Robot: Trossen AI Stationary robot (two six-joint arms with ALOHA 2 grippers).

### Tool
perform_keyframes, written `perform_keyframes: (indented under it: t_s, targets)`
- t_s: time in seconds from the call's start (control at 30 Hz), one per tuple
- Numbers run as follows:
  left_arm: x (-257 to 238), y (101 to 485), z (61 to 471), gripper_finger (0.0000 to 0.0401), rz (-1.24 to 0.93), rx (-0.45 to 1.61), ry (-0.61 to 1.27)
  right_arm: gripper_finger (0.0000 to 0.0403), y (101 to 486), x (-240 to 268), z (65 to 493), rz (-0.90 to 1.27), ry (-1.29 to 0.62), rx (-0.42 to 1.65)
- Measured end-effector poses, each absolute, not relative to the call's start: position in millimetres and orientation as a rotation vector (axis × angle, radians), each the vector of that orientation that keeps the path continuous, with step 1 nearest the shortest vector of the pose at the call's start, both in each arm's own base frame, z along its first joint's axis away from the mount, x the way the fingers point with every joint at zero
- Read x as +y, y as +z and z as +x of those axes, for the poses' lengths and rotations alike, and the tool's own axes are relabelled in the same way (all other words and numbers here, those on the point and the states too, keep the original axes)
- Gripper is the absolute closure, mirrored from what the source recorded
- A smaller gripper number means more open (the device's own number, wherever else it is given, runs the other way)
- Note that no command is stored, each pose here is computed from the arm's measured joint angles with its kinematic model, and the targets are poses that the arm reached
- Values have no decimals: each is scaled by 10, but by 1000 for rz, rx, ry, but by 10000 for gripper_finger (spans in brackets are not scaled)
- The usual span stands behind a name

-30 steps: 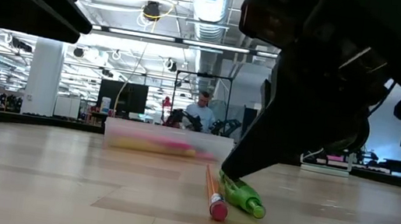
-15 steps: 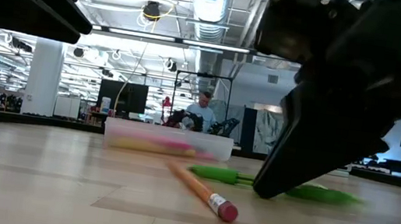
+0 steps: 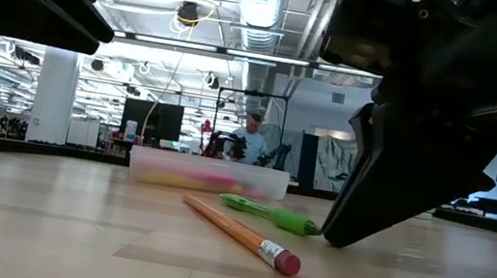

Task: Pick & place school supplies into a supply box
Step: Put the green pen into the supply box

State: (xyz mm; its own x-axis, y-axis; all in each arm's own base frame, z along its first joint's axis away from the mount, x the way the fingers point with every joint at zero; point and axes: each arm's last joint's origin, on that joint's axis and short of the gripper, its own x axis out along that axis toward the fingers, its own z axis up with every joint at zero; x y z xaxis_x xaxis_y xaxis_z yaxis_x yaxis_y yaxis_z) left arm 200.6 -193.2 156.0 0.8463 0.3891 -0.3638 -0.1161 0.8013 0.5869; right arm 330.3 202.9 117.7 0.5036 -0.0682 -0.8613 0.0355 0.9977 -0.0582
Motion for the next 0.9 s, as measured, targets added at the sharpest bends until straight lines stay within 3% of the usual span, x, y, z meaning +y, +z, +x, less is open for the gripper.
perform_keyframes:
  t_s: [0.33, 0.6, 0.9]
  targets:
    - [-1931, 1560, 2007, 263, 583, 495, 284, 349, 1449, 1945, 3278, -104, -288, 1008]
    - [-1926, 1558, 2008, 263, 579, 496, 287, 346, 1445, 1811, 3517, 57, -242, 965]
    - [-1923, 1553, 2005, 263, 581, 501, 286, 284, 1446, 1693, 3603, 76, -272, 935]
